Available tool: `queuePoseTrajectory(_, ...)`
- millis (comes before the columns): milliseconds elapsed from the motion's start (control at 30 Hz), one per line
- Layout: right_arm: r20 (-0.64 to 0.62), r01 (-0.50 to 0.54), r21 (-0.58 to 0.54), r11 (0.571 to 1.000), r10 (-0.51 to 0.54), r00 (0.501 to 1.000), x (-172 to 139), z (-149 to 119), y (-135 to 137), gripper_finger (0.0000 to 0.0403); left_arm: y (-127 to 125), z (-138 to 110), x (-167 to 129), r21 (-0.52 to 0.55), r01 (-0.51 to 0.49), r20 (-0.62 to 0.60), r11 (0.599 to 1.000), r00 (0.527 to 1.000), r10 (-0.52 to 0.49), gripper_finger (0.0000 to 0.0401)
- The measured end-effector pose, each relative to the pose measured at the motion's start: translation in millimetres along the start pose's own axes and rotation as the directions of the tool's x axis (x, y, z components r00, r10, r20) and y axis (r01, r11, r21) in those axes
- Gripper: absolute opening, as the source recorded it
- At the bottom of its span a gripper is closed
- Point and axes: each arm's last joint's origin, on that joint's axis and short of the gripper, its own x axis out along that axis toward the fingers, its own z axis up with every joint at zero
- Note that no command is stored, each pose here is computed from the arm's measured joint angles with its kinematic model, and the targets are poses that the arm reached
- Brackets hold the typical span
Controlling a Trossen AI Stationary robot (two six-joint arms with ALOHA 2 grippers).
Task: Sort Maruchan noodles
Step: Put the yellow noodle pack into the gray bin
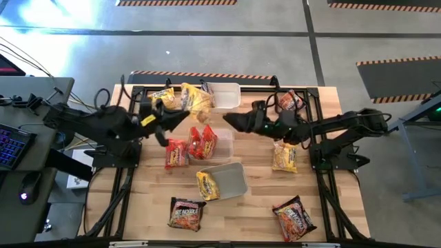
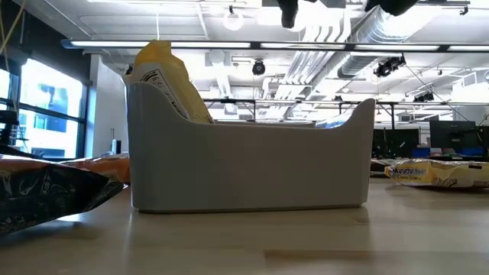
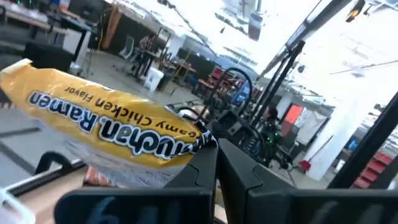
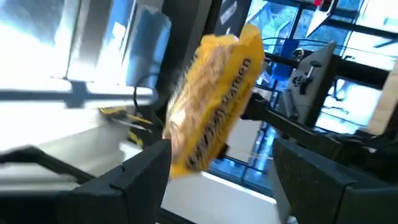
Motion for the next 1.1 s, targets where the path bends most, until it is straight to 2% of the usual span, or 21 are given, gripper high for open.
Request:
queuePoseTrajectory(267, 0.016, -0.047, 0.121, 0.992, 0.045, 0.999, 0.7, 6.2, 2.8, 0.0273, -2.4, -9.9, 34.3, 0.011, 0.028, 0.118, 1.000, 0.993, -0.029, 0.0000)
queuePoseTrajectory(433, 0.064, -0.108, 0.164, 0.980, 0.099, 0.993, 0.1, 9.0, 8.7, 0.0273, -0.2, -20.8, 48.8, -0.009, 0.046, 0.105, 0.999, 0.993, -0.045, 0.0000)
queuePoseTrajectory(600, 0.102, -0.107, 0.168, 0.980, 0.091, 0.991, 0.6, 13.6, 7.5, 0.0273, -1.5, -28.6, 57.7, -0.027, 0.076, 0.108, 0.997, 0.991, -0.072, 0.0000)
queuePoseTrajectory(867, 0.120, -0.129, 0.252, 0.959, 0.102, 0.988, 1.3, 21.9, 6.4, 0.0273, -3.2, -43.2, 69.5, 0.004, 0.086, 0.095, 0.996, 0.992, -0.086, 0.0000)
queuePoseTrajectory(1100, 0.075, -0.131, 0.256, 0.958, 0.115, 0.991, 1.5, 21.7, 6.3, 0.0273, -4.7, -34.0, 74.1, 0.058, 0.077, 0.163, 0.995, 0.983, -0.085, 0.0000)
